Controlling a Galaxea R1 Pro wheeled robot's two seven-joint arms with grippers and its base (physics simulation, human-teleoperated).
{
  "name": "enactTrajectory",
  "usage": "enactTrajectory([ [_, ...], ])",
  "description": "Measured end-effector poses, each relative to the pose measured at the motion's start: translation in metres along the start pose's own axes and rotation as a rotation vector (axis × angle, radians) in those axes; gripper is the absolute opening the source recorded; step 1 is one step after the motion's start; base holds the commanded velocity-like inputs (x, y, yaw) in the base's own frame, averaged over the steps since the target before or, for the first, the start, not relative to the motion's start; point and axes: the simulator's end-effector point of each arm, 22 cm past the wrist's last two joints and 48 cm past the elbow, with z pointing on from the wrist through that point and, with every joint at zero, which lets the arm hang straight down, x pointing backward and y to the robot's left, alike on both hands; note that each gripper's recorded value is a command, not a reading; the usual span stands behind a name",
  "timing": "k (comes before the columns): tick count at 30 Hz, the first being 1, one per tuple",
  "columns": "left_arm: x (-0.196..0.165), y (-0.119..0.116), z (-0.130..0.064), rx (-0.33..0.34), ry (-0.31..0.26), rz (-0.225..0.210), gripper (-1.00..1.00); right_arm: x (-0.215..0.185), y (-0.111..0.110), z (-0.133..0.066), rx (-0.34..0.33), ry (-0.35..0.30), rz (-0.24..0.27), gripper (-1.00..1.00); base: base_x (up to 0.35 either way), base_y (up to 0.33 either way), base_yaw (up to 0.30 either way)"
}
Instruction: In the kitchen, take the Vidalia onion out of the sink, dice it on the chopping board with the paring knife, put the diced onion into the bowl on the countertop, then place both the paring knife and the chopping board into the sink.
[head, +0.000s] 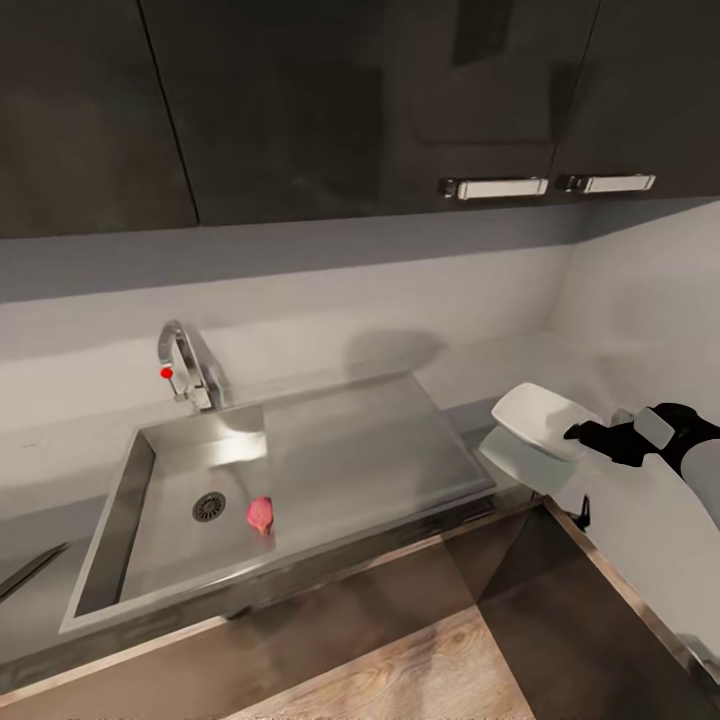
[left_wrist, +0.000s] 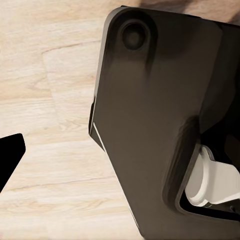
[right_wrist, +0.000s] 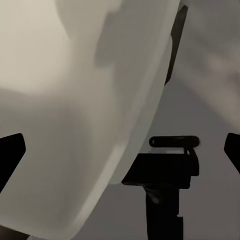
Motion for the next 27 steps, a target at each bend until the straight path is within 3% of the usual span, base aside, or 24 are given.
enactTrajectory([
  [27,0.012,0.002,-0.001,-0.006,0.032,0.002,1.00,0.012,-0.003,0.018,0.013,0.029,-0.004,1.00,0.000,0.000,0.000],
])
